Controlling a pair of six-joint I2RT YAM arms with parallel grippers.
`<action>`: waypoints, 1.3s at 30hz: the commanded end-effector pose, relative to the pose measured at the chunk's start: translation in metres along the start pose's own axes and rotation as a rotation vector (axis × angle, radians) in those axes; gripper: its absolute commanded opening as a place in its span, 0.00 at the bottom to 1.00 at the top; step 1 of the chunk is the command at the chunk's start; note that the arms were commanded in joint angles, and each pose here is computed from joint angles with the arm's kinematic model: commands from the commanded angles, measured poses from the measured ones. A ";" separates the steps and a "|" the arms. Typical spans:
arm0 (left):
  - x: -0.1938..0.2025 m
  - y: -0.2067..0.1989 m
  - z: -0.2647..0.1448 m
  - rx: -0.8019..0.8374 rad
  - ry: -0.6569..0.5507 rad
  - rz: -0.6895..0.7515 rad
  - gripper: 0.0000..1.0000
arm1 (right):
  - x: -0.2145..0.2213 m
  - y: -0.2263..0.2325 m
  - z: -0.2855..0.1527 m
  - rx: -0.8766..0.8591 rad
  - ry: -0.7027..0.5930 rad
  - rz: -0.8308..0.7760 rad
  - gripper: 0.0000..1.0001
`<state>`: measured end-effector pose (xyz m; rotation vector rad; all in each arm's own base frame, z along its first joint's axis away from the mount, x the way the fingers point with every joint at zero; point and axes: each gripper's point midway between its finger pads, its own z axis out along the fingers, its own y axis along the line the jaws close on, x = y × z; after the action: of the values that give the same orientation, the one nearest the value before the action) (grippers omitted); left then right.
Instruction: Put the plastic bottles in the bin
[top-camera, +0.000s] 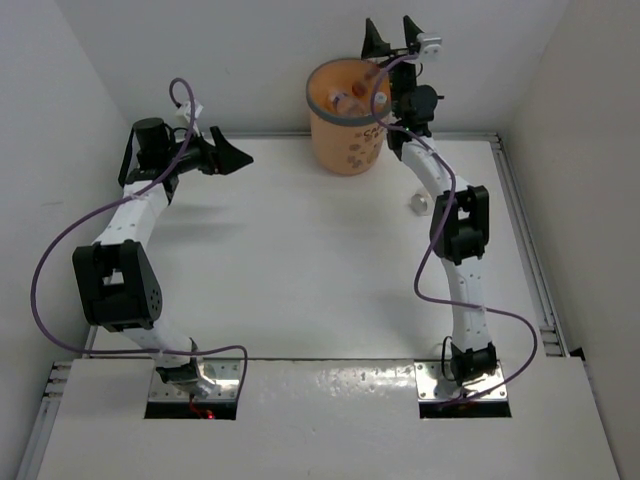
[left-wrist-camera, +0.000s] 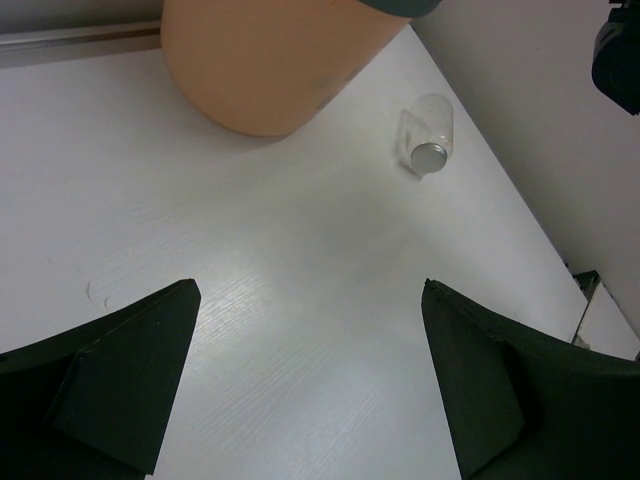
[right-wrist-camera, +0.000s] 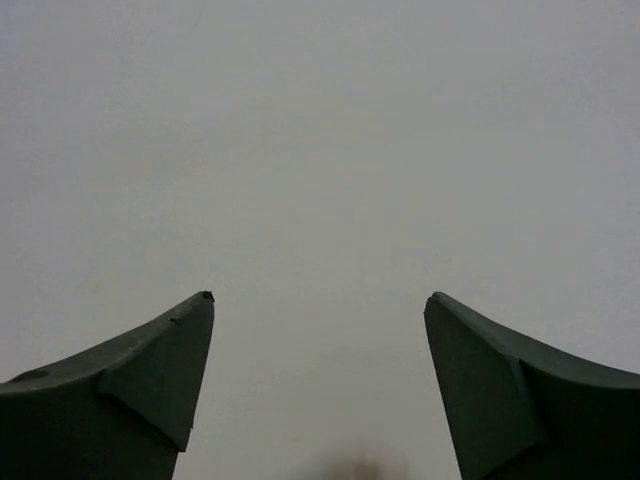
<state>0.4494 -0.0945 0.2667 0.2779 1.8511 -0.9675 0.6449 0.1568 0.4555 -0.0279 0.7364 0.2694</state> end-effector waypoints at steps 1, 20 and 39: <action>-0.024 -0.013 0.000 0.029 -0.048 0.054 1.00 | -0.014 0.004 0.003 -0.003 -0.028 0.064 0.86; 0.001 -0.084 0.024 0.031 0.021 0.305 1.00 | -0.105 -0.121 -0.082 0.085 0.628 -0.033 1.00; 0.048 -0.088 0.048 0.021 0.122 0.254 1.00 | 0.016 -0.163 -0.272 0.712 1.330 0.589 1.00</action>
<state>0.4097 -0.1935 0.2663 0.5791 1.8537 -0.8051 0.5150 -0.0380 0.2081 0.6100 2.2060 0.4472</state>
